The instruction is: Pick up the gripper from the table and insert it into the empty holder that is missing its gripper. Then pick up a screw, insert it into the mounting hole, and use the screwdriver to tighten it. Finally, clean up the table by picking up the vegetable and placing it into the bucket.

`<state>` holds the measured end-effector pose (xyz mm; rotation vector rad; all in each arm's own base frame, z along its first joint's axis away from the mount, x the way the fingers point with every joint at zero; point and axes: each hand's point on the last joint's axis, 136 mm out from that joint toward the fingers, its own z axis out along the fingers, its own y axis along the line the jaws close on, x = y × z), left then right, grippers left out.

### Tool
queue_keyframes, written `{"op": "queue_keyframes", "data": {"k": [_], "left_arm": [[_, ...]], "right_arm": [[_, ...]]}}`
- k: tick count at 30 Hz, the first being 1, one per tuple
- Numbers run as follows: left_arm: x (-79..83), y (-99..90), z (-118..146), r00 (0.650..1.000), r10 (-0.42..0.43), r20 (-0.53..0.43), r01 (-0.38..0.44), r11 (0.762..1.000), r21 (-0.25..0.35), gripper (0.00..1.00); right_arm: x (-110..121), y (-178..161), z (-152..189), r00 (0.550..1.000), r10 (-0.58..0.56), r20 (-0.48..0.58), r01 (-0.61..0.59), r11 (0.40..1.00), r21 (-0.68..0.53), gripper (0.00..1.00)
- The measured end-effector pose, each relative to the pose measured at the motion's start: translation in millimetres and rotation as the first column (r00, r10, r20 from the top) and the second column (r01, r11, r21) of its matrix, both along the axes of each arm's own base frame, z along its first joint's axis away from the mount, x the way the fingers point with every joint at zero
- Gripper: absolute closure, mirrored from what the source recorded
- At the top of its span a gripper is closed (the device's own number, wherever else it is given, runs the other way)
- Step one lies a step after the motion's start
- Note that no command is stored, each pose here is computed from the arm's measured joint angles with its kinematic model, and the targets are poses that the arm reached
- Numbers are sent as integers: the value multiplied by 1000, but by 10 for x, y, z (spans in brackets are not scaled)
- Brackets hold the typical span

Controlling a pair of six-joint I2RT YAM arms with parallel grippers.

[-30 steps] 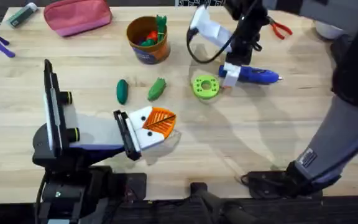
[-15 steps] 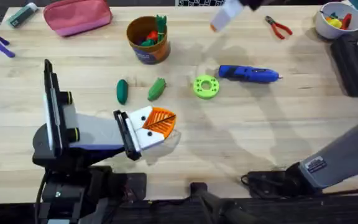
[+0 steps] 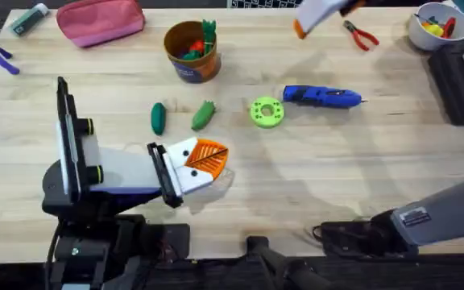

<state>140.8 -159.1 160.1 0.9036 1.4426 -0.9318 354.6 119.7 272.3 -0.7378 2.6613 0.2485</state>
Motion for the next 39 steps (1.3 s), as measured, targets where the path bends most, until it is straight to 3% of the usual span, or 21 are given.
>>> {"op": "queue_keyframes", "data": {"k": [3, 9, 22, 32, 39], "left_arm": [[0, 0, 0, 1000, 0, 0, 0, 1000, 0, 993], [0, 0, 0, 1000, 0, 0, 0, 1000, 0, 993], [0, 0, 0, 1000, 0, 0, 0, 1000, 0, 993], [0, 0, 0, 1000, 0, 0, 0, 1000, 0, 993], [0, 0, 0, 1000, 0, 0, 0, 1000, 0, 993]], "right_arm": [[-113, -112, -5, 999, -14, -51, 15, 1000, 17, 8], [-96, -263, -22, 996, -45, -72, 48, 998, 51, 8], [-293, -347, -379, 982, -65, -177, 72, 997, 30, 9], [-703, -474, -191, 991, -130, -19, 131, 989, 69, 8], [-853, -606, -292, 953, -266, 143, 247, 960, 135, 8]]}}
